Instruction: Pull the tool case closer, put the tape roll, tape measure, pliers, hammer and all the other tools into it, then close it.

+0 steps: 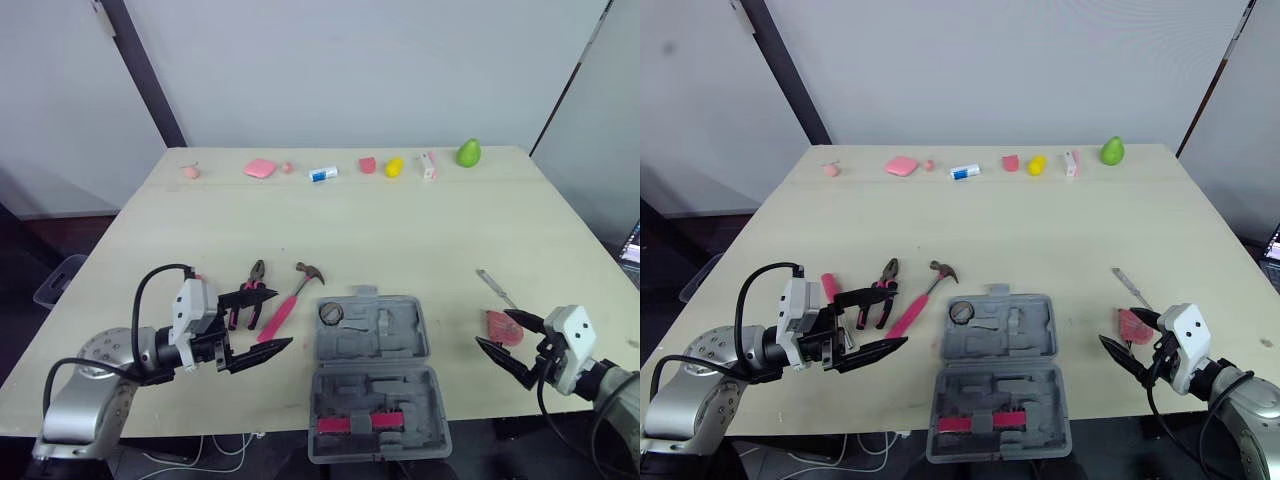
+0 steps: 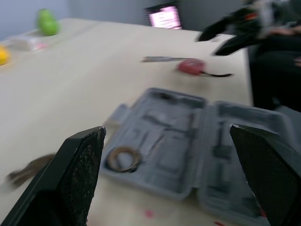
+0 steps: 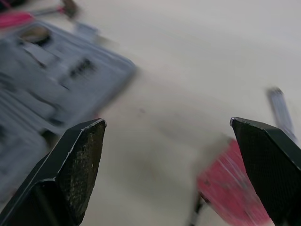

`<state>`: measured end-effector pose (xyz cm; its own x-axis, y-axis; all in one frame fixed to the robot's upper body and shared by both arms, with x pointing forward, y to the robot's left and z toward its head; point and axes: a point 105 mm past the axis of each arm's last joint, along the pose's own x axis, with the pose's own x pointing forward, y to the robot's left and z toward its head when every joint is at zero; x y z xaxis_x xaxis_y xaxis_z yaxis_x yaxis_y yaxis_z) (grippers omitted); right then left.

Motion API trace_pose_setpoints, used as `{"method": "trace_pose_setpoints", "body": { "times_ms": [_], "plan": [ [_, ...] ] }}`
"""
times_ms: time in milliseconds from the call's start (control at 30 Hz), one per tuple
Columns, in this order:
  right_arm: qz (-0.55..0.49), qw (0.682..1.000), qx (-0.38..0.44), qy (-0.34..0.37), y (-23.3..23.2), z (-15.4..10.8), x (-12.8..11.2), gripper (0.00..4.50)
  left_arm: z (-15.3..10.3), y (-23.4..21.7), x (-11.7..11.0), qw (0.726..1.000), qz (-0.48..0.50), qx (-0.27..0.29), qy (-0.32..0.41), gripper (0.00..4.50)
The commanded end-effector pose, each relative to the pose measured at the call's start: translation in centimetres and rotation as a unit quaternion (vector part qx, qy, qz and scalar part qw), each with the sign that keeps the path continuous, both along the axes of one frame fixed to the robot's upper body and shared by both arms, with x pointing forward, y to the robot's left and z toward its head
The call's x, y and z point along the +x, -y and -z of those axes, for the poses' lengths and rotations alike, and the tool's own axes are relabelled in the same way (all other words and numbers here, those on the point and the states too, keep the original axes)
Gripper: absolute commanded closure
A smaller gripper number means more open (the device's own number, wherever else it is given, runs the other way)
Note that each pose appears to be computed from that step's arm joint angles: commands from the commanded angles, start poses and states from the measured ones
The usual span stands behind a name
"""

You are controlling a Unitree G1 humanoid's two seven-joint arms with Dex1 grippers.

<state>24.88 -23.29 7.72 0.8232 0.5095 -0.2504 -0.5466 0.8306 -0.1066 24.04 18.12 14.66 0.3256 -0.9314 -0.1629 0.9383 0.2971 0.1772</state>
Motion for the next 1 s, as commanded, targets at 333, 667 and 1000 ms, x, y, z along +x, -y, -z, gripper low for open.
{"method": "trace_pose_setpoints", "body": {
  "times_ms": [333, 667, 1000],
  "plan": [
    [0.173, 0.983, 0.034, -0.051, 0.5, 4.0, -1.4, 0.04, -2.7, 1.8, -1.6, 0.986, 0.168, 0.018, -0.006, 0.00],
    [0.226, 0.970, 0.052, -0.066, -0.4, 5.2, -0.9, 1.30, -3.4, 2.2, -1.0, 0.984, 0.177, 0.021, 0.004, 0.00],
    [0.243, 0.968, 0.014, -0.061, 0.2, 5.6, -0.1, 4.43, -3.3, 2.3, -1.0, 0.986, 0.167, 0.017, 0.007, 0.00]
  ]
}}
